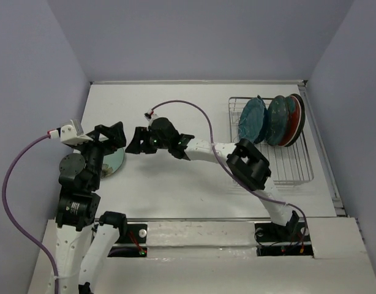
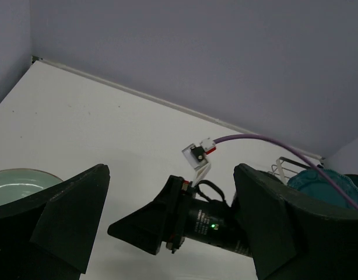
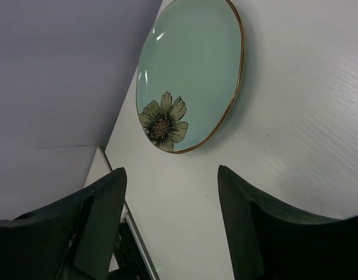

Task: Load the plates into the dish rack

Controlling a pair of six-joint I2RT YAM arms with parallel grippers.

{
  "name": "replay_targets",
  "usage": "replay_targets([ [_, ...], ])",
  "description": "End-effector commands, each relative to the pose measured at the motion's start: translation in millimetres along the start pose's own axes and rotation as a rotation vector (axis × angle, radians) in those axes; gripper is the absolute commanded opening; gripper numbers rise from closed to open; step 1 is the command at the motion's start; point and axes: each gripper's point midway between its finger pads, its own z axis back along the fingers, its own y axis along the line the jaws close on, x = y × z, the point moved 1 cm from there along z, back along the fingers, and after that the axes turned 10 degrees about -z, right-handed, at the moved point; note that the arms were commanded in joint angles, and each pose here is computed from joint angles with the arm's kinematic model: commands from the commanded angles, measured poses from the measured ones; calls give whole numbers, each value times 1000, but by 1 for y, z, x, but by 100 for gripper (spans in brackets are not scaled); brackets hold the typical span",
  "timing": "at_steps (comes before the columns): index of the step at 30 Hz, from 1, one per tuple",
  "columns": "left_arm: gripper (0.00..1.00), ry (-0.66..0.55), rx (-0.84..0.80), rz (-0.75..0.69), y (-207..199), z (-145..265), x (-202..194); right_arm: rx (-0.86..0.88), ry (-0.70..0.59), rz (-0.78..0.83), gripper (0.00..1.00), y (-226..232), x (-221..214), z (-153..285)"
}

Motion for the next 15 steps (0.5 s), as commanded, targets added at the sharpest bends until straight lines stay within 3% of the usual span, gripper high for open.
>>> replay_targets([
  [1, 99, -72, 25, -1, 2, 6, 20, 65, 25, -115, 67, 1, -1, -26],
  [8, 99, -55, 5, -11, 1, 3, 4, 59, 140, -183, 54, -20, -34, -68],
  [15, 99, -59, -4, -20, 0, 7, 3, 60, 170, -234, 53, -26, -51, -94],
])
